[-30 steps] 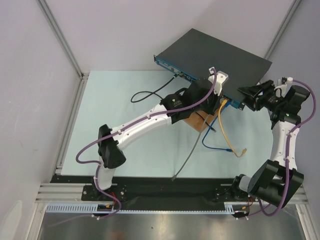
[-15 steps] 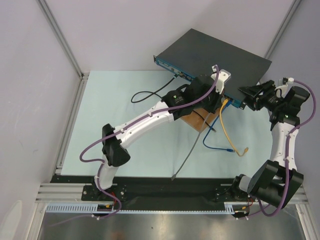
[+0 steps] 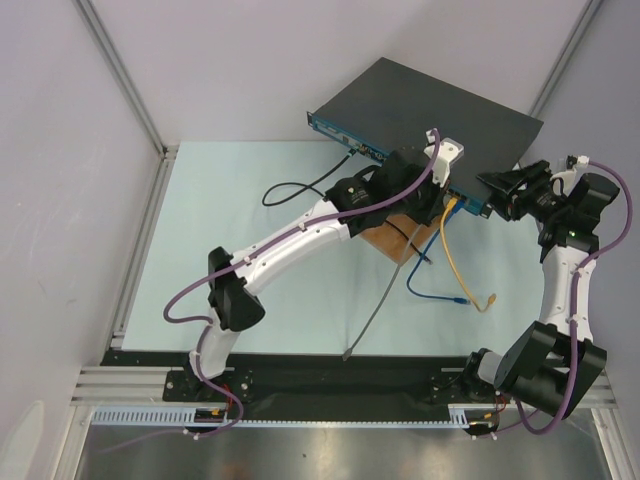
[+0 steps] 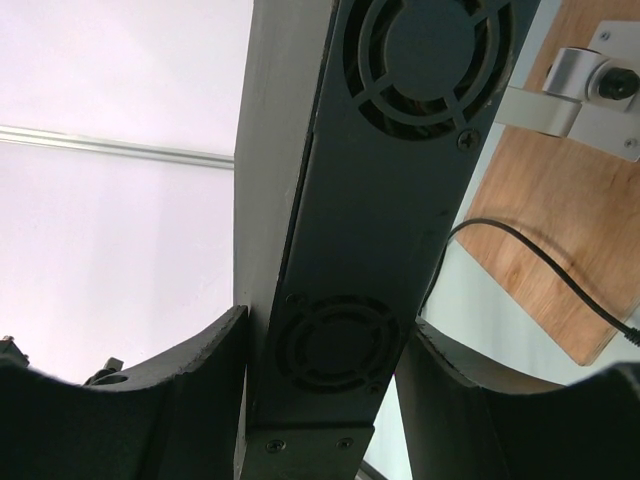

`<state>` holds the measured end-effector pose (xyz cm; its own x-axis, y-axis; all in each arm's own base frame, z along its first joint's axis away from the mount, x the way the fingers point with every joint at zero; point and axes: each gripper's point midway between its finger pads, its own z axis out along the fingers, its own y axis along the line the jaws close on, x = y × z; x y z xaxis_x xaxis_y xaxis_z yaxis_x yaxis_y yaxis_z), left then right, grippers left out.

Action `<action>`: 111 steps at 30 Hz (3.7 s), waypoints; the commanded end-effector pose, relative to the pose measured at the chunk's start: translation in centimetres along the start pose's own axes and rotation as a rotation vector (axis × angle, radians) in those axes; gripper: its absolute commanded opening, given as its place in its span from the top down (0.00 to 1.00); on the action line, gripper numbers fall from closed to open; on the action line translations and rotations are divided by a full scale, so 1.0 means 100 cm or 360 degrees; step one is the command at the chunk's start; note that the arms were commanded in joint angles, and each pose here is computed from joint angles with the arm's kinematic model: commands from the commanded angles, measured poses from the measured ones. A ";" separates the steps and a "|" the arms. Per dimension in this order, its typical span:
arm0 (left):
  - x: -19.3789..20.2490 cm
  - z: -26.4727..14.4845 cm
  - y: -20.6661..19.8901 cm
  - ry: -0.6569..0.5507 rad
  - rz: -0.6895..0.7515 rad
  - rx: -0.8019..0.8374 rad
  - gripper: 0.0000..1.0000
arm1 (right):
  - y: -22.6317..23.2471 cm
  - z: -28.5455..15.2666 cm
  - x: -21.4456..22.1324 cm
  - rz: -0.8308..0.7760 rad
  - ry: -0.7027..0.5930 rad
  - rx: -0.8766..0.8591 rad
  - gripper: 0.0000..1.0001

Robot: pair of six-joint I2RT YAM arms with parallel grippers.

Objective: Insert the plug into the switch port

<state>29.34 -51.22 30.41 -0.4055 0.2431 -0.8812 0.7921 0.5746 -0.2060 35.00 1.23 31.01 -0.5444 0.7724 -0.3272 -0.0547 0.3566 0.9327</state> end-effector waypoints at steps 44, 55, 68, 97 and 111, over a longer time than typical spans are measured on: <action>0.215 -0.192 0.218 0.0330 0.0289 -0.0243 0.23 | 0.026 -0.021 -0.051 -0.0630 -0.0022 0.0120 0.00; 0.242 -0.120 0.261 0.0585 0.0161 -0.0301 0.42 | 0.036 -0.027 -0.060 -0.0784 -0.0085 0.0191 0.00; 0.274 -0.078 0.278 0.0820 0.0053 -0.0408 0.49 | 0.035 -0.030 -0.061 -0.0783 -0.0084 0.0197 0.00; 0.148 -0.213 0.213 0.0190 0.0338 -0.0508 1.00 | 0.100 -0.046 -0.044 -0.1159 -0.0082 -0.0005 0.01; 0.114 -0.288 0.150 -0.0135 -0.0017 -0.0324 1.00 | 0.145 -0.024 0.063 -0.1454 0.0304 -0.0422 0.09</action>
<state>25.25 -16.52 26.96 -0.3723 0.2716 -0.8875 0.6442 0.7640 -0.0364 30.33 7.77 42.39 -0.3626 0.2179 -0.9061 -0.6098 0.6798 0.4075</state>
